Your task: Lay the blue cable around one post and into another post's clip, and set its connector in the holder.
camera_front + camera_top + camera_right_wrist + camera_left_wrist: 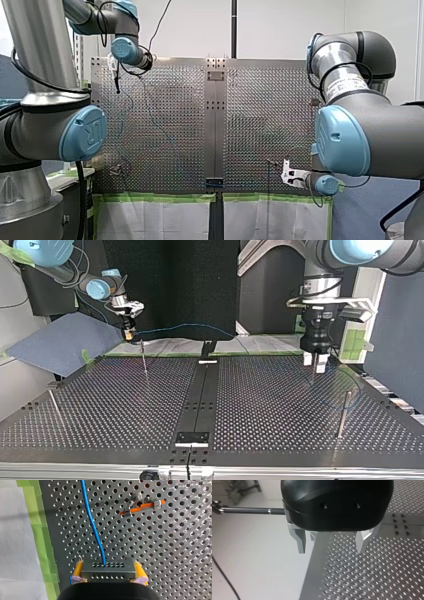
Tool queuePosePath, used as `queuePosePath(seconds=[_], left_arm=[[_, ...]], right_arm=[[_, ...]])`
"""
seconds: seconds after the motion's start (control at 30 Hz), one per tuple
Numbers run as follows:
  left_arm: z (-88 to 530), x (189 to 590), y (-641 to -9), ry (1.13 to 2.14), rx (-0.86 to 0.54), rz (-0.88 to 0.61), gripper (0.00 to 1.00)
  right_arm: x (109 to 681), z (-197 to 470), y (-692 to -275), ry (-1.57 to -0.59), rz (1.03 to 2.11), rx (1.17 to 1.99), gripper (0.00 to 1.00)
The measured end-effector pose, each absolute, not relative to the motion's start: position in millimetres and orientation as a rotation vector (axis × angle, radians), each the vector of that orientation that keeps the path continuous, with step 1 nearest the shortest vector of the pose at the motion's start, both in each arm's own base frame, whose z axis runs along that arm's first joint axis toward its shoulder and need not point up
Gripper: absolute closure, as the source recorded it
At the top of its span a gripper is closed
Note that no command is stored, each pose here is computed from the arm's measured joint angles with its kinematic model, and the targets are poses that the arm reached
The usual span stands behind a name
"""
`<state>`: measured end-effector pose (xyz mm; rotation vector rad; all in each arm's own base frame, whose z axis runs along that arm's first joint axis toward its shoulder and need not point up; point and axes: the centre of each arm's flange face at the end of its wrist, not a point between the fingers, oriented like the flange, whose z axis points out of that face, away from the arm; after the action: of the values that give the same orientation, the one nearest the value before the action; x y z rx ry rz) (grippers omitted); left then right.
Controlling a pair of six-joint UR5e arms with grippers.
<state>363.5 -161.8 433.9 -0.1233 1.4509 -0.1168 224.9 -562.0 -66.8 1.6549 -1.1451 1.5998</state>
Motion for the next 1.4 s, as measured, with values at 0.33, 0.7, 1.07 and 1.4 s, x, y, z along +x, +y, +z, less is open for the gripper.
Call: queuePosePath(seconds=[0.33,0.7,1.07,1.4], left_arm=[[433,396,-157,1.546,-0.157,-0.046,0.0],[431,427,-153,1.636,-0.199,0.031,0.0],[434,453,-153,1.717,-0.182,0.073,0.0],[455,464,-153,1.742,-0.16,0.046,0.0]], right_arm=[[227,-67,-561,-1.145,1.604,1.658,0.98],[228,-67,-561,-1.148,1.606,1.659,0.98],[229,-67,-560,-1.148,1.608,1.66,0.98],[229,-67,-560,-1.147,1.61,1.659,0.98]])
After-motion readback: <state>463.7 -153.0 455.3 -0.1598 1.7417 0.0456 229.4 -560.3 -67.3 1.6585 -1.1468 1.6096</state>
